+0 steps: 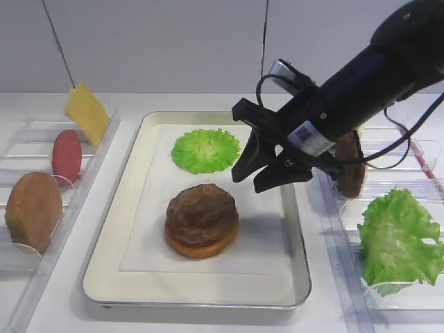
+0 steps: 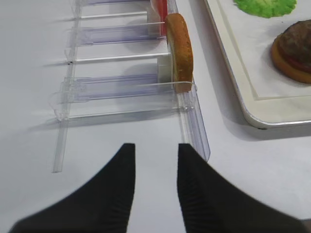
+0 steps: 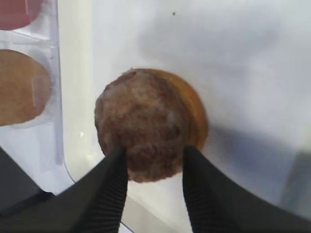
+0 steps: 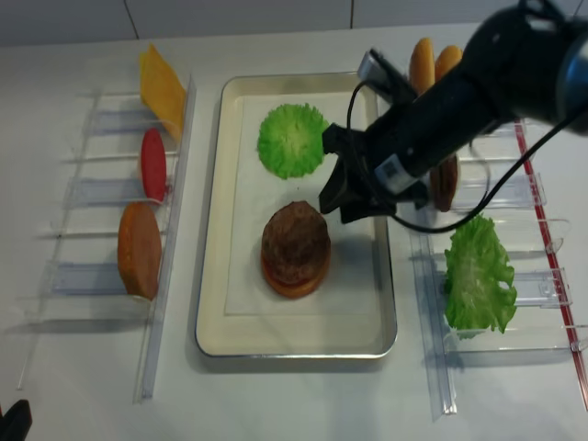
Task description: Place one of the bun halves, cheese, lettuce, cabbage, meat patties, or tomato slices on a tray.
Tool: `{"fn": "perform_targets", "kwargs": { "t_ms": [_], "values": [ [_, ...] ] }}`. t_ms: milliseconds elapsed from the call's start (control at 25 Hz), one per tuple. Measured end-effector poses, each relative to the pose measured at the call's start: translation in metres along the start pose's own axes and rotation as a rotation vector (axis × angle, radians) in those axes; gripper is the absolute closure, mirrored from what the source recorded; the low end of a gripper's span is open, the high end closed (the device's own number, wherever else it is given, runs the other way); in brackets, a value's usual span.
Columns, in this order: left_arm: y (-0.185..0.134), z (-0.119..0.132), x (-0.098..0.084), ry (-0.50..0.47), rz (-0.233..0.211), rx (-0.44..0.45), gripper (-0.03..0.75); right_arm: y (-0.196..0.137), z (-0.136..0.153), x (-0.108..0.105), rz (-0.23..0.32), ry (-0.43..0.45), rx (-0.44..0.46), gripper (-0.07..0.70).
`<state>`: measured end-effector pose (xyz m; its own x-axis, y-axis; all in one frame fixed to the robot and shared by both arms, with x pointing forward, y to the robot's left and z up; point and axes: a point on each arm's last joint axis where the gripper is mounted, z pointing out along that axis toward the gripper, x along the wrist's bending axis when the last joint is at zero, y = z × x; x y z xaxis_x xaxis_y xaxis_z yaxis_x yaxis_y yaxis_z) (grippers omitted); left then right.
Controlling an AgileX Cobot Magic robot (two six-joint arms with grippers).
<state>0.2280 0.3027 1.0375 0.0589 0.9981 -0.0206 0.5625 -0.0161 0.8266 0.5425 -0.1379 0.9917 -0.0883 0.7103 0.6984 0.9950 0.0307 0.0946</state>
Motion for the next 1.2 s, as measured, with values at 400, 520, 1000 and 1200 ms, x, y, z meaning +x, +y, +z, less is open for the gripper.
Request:
{"fn": "perform_targets", "kwargs": {
  "t_ms": [400,520,1000,1200],
  "values": [
    [0.0,0.0,0.0,0.0,0.0,0.0,0.516,-0.022,-0.061,0.043,-0.147,-0.265,0.028,0.332],
    [0.0,0.0,0.0,0.0,0.0,0.0,0.516,-0.038,-0.074,0.052,-0.171,-0.384,0.043,0.332],
    [0.0,0.0,0.0,0.0,0.0,0.0,0.516,-0.104,-0.166,0.079,-0.3,-0.529,-0.257,0.332],
    [0.0,0.0,0.0,0.0,0.0,0.0,0.516,-0.147,-0.188,0.066,-0.356,-0.57,-0.327,0.333]
  ]
}}
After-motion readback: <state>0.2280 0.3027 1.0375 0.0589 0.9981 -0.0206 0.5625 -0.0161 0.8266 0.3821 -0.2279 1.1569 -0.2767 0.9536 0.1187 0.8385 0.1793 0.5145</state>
